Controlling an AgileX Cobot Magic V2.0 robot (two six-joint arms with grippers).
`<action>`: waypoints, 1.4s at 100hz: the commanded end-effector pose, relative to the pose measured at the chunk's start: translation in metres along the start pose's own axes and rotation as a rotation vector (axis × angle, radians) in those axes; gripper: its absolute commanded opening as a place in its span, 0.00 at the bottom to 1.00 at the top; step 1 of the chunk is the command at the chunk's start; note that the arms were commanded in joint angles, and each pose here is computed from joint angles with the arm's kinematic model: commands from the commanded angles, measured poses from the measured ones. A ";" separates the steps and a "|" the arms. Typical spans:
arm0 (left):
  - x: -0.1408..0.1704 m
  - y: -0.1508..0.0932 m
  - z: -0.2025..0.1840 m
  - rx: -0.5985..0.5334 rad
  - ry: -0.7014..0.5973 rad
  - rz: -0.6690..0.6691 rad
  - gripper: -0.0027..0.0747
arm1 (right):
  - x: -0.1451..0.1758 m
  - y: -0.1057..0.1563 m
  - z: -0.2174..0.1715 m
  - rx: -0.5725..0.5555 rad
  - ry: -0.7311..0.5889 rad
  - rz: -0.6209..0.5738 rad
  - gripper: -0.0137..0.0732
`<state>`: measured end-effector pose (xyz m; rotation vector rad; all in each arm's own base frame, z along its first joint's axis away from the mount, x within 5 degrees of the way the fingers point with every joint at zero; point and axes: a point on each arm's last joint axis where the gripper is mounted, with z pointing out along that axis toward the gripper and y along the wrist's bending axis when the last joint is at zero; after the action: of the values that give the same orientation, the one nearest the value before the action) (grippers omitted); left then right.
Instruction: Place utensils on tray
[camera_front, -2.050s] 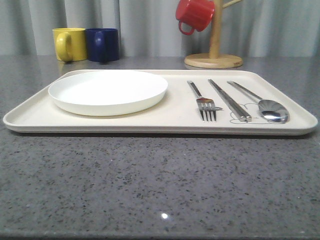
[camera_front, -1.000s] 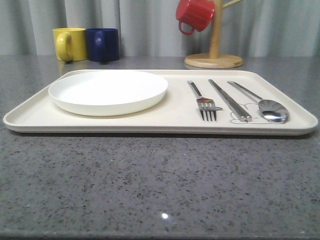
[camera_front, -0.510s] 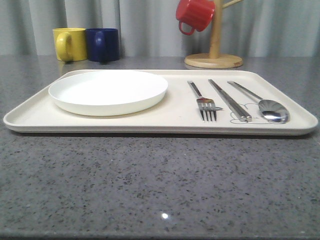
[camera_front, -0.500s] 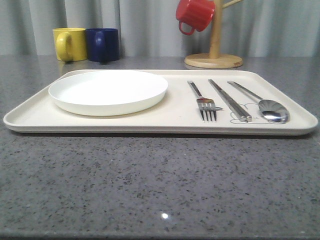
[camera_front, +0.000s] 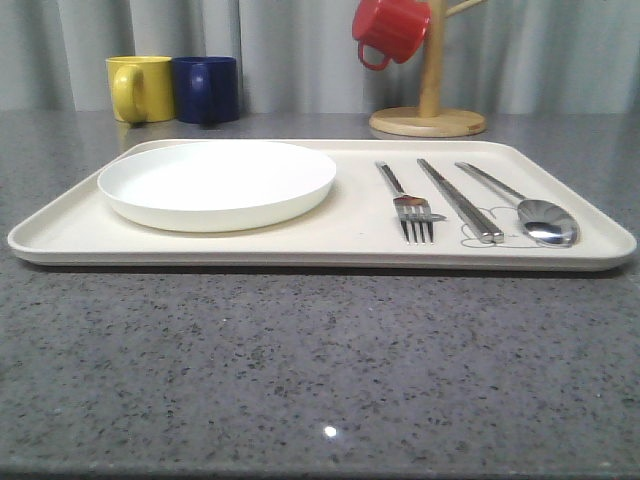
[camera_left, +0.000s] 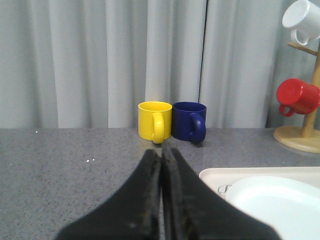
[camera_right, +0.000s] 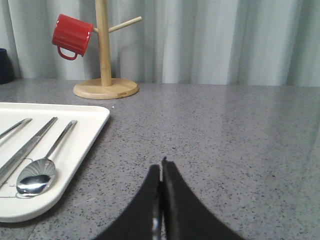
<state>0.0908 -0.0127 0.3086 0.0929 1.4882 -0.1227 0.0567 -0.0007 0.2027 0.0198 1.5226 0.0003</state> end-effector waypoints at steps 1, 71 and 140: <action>-0.011 0.001 0.000 -0.015 -0.090 0.002 0.01 | -0.015 0.000 -0.003 0.006 -0.128 -0.005 0.08; 0.056 0.003 -0.028 -0.034 -0.079 0.059 0.01 | -0.015 0.000 -0.003 0.006 -0.128 -0.005 0.08; 0.092 0.003 -0.046 -0.036 -0.127 0.069 0.01 | -0.015 0.000 -0.003 0.006 -0.128 -0.005 0.08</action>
<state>0.0546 -0.0056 0.2196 0.1135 1.4192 -0.0325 0.0567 -0.0007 0.2028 0.0198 1.5210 0.0002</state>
